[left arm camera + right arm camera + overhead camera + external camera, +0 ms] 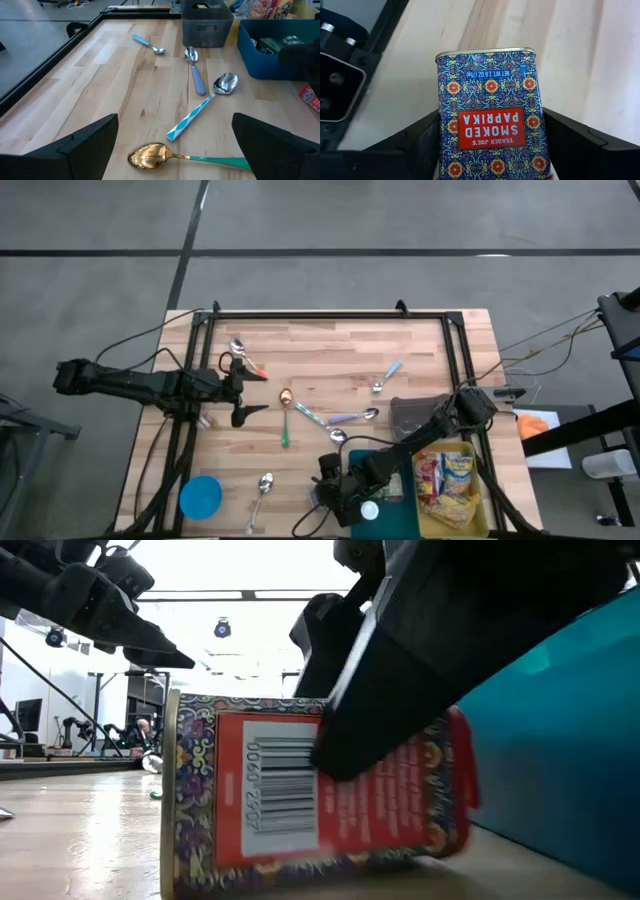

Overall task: Pick & Place Food Item
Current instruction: Put the red seasoning can into the blue bin

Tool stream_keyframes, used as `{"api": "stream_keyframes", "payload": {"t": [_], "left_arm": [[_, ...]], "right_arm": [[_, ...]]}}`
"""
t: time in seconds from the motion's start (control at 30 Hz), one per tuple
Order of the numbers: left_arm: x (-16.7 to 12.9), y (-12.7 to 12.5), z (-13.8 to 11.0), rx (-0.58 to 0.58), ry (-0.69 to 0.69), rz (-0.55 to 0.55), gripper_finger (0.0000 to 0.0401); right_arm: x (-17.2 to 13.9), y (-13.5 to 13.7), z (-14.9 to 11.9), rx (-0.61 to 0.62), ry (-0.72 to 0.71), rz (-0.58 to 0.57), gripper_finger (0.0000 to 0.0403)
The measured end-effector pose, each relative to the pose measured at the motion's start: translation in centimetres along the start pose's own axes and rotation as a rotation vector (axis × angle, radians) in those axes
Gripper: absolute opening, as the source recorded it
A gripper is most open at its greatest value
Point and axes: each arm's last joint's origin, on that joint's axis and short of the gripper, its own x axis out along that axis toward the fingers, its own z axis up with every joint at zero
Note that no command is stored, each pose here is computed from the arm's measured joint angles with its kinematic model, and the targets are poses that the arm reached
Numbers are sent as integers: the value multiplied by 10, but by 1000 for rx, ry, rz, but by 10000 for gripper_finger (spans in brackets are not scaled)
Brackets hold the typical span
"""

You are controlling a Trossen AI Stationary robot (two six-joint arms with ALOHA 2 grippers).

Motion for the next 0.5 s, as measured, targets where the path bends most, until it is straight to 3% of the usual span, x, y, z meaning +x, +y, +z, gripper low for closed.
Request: {"api": "stream_keyframes", "payload": {"t": [0.27,0.5], "left_arm": [[0,0,0,0,1,0,392],[0,0,0,0,1,0,392]], "right_arm": [[-15,-1,17,-31,-17,-71,281],[-33,1,33,30,11,-79,302]]}}
